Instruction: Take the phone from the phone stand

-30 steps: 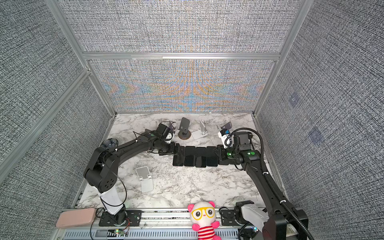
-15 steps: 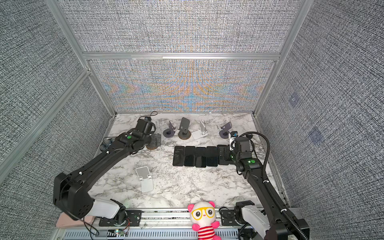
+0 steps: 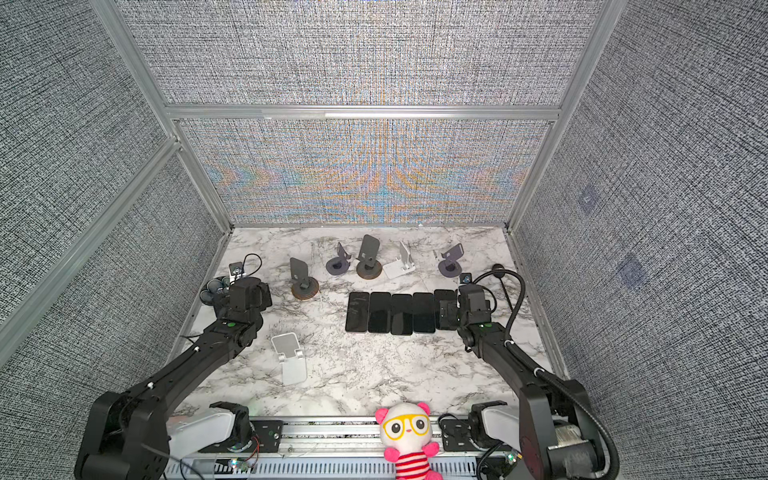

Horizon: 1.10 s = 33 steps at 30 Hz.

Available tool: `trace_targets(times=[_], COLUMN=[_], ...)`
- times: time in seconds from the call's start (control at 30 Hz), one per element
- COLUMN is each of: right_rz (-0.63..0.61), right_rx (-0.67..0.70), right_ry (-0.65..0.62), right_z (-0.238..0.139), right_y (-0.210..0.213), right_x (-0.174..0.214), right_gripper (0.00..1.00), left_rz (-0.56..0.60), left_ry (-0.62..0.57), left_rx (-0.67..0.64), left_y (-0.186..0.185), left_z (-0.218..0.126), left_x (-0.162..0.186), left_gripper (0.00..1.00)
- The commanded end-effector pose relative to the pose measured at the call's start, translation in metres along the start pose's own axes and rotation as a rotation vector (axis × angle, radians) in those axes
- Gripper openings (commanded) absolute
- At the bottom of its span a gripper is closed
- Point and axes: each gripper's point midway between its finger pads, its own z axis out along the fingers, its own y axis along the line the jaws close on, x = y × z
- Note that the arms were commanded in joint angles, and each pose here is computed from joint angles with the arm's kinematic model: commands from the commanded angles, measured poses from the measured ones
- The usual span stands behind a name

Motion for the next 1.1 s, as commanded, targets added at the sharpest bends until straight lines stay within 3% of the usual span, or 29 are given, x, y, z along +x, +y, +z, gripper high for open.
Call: trace_targets(times=[0.0,0.33,0.63,0.8,1.07], right_rz=[-0.008,-0.022,-0.026,-0.005,0.007], right_rx=[0.017,-0.013,0.016,0.012,0.008], right_ry=[-0.159,-0.372,-0.372,-0.418,-0.385], right_z=[0.006,0.012,0.029,0.034,0.038], right_y=[-0.001,0.009,0.005,0.003,0.001], right_x=[-0.028,-0.051,-0.046,-0.04,-0.039], right_gripper=[0.99,0.99,0.99,0.99,0.99], left_rz=[-0.051,-0.037,0.005,0.065,0.047], left_ry=[-0.111,-0.195,-0.195,-0.189,-0.206], left_rx=[-0.008,-0.058,0.002,0.141,0.169], left_y=[-0.003,-0.005,-0.02,-0.044,-0.042], left_z=[0.013,0.038,0.044,0.042,0.039], left_x=[-0.02,0.0,0.004,0.006,0.008], left_gripper=[0.99,0.99,0.99,0.99,0.99])
